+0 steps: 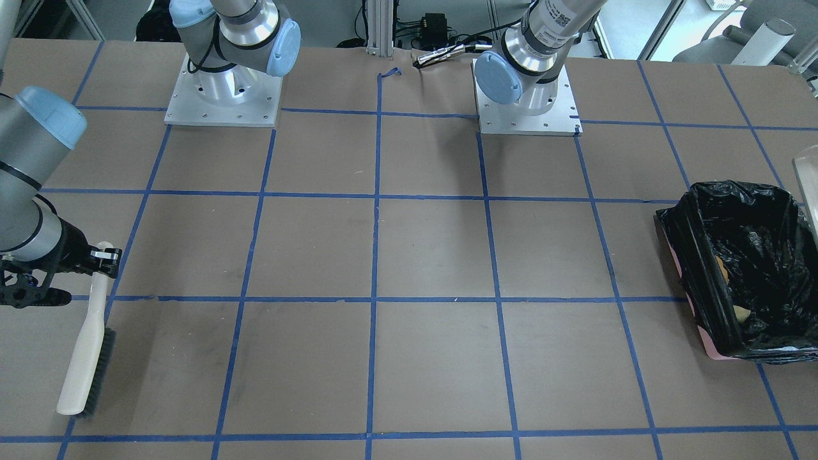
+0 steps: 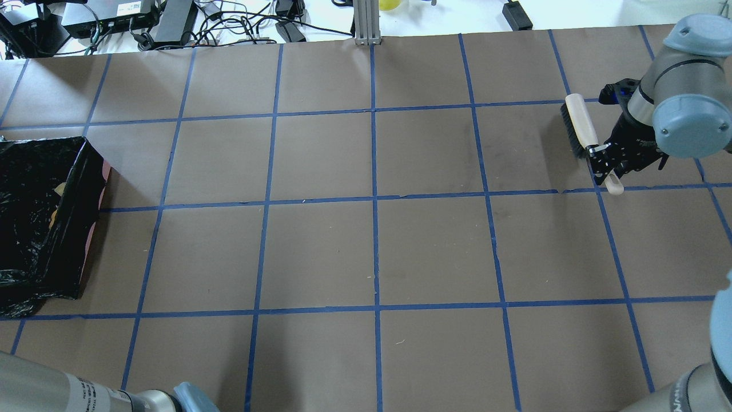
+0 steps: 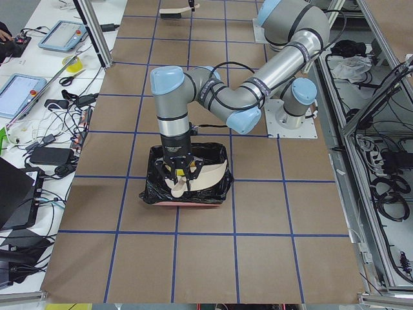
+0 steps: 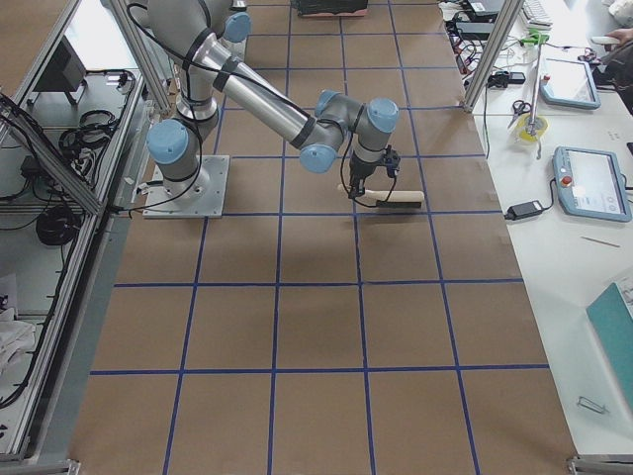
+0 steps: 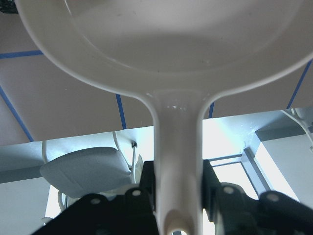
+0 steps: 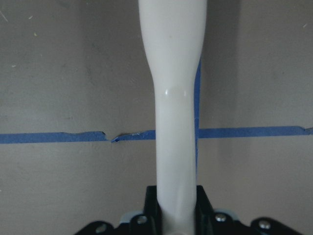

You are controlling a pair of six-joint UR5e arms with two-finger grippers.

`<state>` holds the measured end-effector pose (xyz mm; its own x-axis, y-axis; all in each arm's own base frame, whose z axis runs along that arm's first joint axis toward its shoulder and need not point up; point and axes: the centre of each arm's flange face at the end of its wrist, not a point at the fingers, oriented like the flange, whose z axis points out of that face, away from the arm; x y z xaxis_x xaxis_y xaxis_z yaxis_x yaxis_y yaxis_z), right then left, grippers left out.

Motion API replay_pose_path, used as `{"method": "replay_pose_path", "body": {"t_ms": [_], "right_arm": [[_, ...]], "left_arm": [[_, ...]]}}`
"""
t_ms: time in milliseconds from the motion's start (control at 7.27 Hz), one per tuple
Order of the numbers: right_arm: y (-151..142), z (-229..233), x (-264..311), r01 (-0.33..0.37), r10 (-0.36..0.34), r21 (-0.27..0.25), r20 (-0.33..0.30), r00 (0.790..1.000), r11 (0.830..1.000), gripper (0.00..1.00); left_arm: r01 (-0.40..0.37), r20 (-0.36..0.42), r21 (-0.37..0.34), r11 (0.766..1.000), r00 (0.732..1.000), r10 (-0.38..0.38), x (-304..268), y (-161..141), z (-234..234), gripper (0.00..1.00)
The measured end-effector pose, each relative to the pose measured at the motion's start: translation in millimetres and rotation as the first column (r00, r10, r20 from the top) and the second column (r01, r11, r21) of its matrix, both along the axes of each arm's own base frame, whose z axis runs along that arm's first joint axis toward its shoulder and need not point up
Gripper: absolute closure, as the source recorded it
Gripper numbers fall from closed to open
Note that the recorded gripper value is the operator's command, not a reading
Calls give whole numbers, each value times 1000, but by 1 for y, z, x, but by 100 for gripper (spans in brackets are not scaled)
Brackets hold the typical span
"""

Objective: Sweep and dump trash into bin
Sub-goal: 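Tip the dustpan over the bag while the right gripper sets the brush down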

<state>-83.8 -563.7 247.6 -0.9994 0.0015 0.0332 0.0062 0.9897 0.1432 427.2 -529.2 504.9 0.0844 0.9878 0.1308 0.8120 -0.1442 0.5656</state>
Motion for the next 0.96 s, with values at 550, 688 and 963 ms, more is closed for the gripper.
{"method": "replay_pose_path", "body": {"t_ms": [550, 688, 963], "right_arm": [[0, -3, -1, -7, 7, 10, -5, 1000, 1000, 42], [0, -4, -1, -5, 5, 12, -7, 1000, 1000, 39], [-1, -3, -2, 1, -1, 9, -11, 1000, 1000, 6]], "left_arm": [[123, 154, 61, 991, 979, -131, -39, -36, 8, 100], [134, 160, 72, 988, 977, -144, -48, -42, 8, 100], [151, 181, 97, 984, 969, -167, -65, -48, 14, 100]]}}
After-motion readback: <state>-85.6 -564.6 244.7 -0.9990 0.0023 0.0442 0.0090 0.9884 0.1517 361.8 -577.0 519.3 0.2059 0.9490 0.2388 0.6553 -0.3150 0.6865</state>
